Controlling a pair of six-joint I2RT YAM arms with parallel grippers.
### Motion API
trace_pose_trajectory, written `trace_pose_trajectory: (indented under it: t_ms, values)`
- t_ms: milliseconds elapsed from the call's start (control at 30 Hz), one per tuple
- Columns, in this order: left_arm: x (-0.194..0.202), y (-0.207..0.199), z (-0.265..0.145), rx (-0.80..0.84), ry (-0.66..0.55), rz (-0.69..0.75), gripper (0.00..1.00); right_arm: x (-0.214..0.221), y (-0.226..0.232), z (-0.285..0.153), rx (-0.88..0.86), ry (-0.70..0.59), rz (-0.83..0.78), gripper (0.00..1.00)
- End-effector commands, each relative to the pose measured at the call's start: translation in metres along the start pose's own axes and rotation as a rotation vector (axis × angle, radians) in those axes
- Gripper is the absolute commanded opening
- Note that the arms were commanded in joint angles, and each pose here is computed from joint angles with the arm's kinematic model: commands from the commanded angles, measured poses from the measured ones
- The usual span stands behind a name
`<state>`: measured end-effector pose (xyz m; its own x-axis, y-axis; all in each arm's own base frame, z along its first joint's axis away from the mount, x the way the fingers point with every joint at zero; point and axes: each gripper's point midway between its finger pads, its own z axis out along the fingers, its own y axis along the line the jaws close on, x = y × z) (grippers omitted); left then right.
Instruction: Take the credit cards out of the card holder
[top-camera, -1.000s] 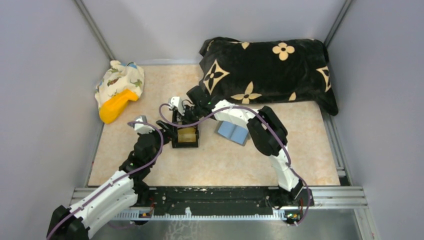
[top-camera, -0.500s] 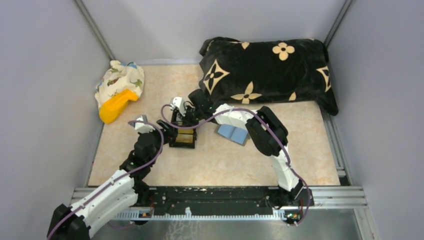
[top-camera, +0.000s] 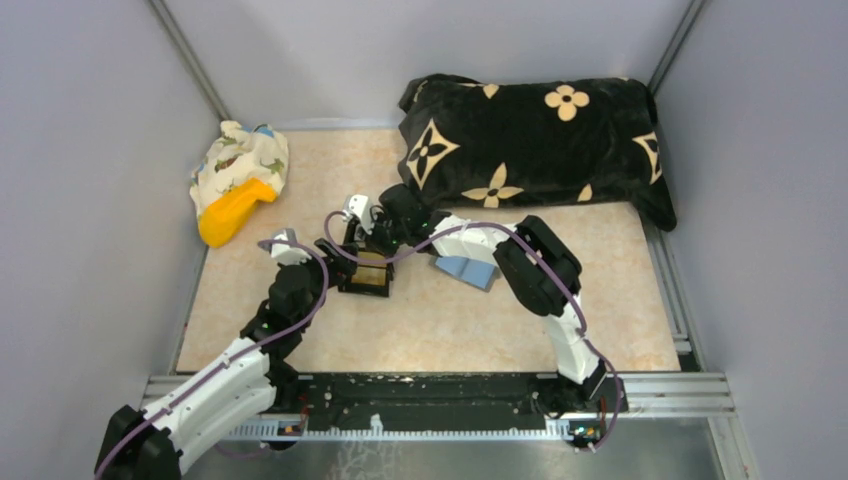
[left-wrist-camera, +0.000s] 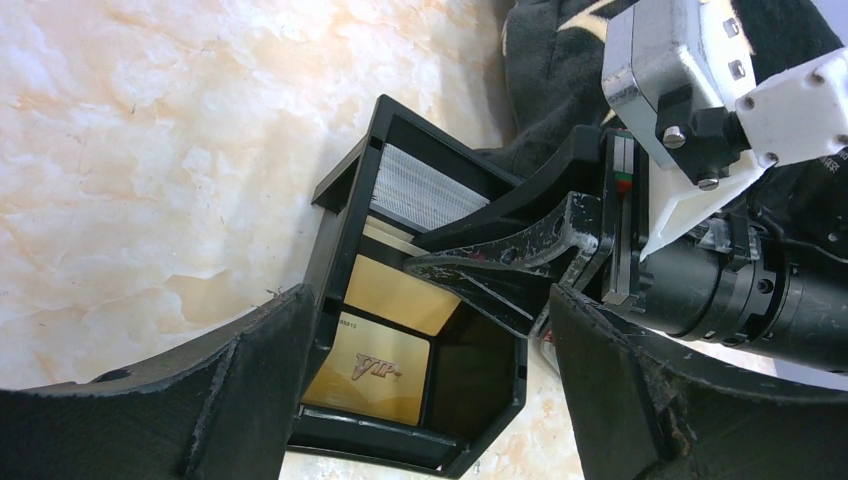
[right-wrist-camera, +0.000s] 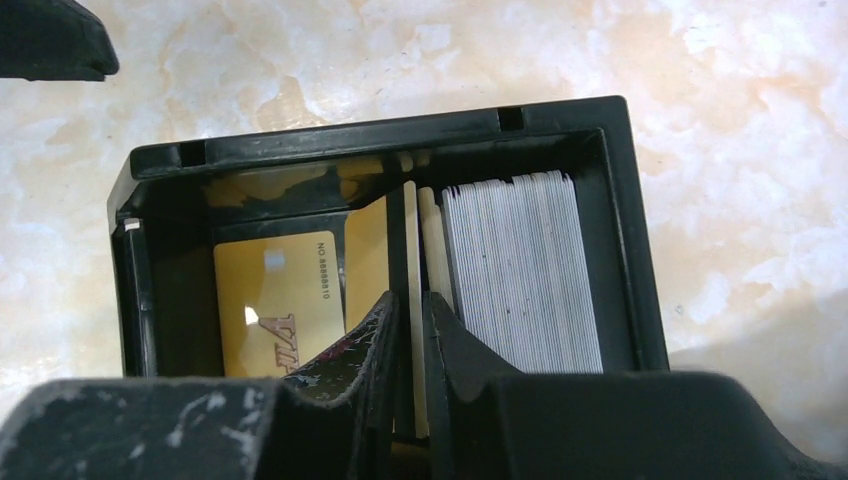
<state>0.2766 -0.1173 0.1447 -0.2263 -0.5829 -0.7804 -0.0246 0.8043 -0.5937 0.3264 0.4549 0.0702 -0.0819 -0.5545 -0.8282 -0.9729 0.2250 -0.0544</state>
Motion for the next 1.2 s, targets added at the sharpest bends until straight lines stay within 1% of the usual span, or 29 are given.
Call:
trace_pose_trajectory:
  t_ms: [0, 233, 633, 767, 833, 900, 1033, 1167]
  values:
    - [-0.001, -0.002, 0.000, 0.022, -0.005, -0.007, 0.92, -0.030, -0.017, -0.022, 0.127, -0.059, -0.045, 0.16]
    - [0.003, -0.005, 0.003, 0.038, 0.013, -0.009, 0.92, -0.047, -0.030, -0.037, 0.206, -0.093, -0.074, 0.20]
    - [0.009, -0.006, 0.005, 0.047, 0.035, -0.012, 0.93, -0.084, -0.032, -0.064, 0.242, -0.192, -0.097, 0.23]
    - [0.005, -0.014, 0.006, 0.072, 0.033, 0.012, 0.95, -0.096, -0.033, -0.080, 0.283, -0.247, -0.083, 0.23]
    - [0.002, -0.018, 0.007, 0.084, 0.029, 0.034, 0.96, -0.099, -0.036, -0.094, 0.331, -0.279, -0.068, 0.23]
    - [-0.003, -0.019, 0.008, 0.079, 0.017, 0.053, 0.97, -0.102, -0.043, -0.110, 0.393, -0.326, -0.039, 0.22]
    - [-0.011, -0.009, 0.012, -0.016, 0.006, 0.077, 0.99, -0.105, -0.066, -0.162, 0.557, -0.484, 0.107, 0.19]
    - [-0.012, -0.020, 0.013, 0.016, 0.028, 0.064, 0.99, -0.063, -0.089, -0.205, 0.639, -0.553, 0.291, 0.20]
